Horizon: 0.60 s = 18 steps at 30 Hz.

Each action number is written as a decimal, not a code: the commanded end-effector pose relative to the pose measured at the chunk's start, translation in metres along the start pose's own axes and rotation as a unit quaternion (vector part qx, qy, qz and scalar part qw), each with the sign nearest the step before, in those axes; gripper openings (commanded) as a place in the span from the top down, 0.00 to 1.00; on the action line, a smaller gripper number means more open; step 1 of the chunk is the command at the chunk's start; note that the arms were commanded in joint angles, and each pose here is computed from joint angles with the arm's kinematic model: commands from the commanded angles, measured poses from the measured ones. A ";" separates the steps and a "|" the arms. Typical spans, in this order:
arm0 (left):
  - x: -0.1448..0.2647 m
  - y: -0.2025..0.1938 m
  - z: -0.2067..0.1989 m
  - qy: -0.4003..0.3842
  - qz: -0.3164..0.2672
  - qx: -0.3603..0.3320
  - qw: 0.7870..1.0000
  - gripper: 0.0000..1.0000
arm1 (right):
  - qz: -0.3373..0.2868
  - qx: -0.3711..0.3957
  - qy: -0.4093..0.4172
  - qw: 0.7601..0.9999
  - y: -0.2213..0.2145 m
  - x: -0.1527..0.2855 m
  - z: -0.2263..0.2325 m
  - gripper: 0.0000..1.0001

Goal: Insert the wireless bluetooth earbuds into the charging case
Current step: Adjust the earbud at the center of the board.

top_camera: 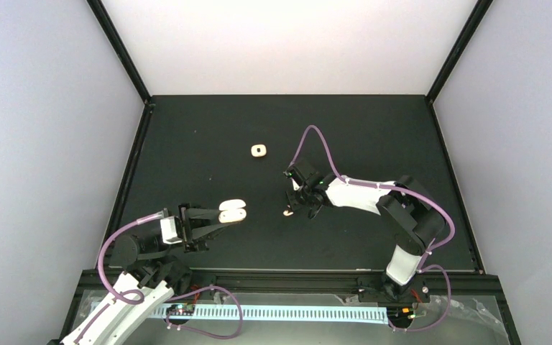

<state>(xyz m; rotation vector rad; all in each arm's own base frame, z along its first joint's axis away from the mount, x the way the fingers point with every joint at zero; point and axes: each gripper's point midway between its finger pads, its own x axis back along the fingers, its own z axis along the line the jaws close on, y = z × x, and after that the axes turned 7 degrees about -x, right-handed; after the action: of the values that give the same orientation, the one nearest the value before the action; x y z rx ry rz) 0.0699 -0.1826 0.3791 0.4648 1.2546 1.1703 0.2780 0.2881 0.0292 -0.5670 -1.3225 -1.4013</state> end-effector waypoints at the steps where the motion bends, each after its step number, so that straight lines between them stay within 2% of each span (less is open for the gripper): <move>1: 0.000 0.010 0.001 0.003 -0.007 -0.016 1.000 0.98 | -0.006 0.018 -0.023 1.000 0.003 0.007 -0.004 0.91; 5: 0.000 0.009 0.001 0.003 -0.006 -0.016 1.000 0.99 | -0.013 0.043 -0.040 0.998 0.005 0.014 -0.010 0.93; 12: -0.002 0.007 0.001 0.001 -0.003 -0.013 1.000 0.99 | -0.028 0.126 -0.115 0.985 0.013 0.032 -0.034 0.95; 18: -0.002 0.005 0.001 -0.001 0.001 -0.010 1.000 0.98 | -0.060 0.134 -0.119 0.982 0.023 0.047 -0.034 0.99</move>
<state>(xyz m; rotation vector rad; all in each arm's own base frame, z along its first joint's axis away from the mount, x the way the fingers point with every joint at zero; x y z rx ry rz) 0.0715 -0.1838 0.3766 0.4798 1.2606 1.1749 0.2868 0.2503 0.0486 -0.5387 -1.6353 -1.2394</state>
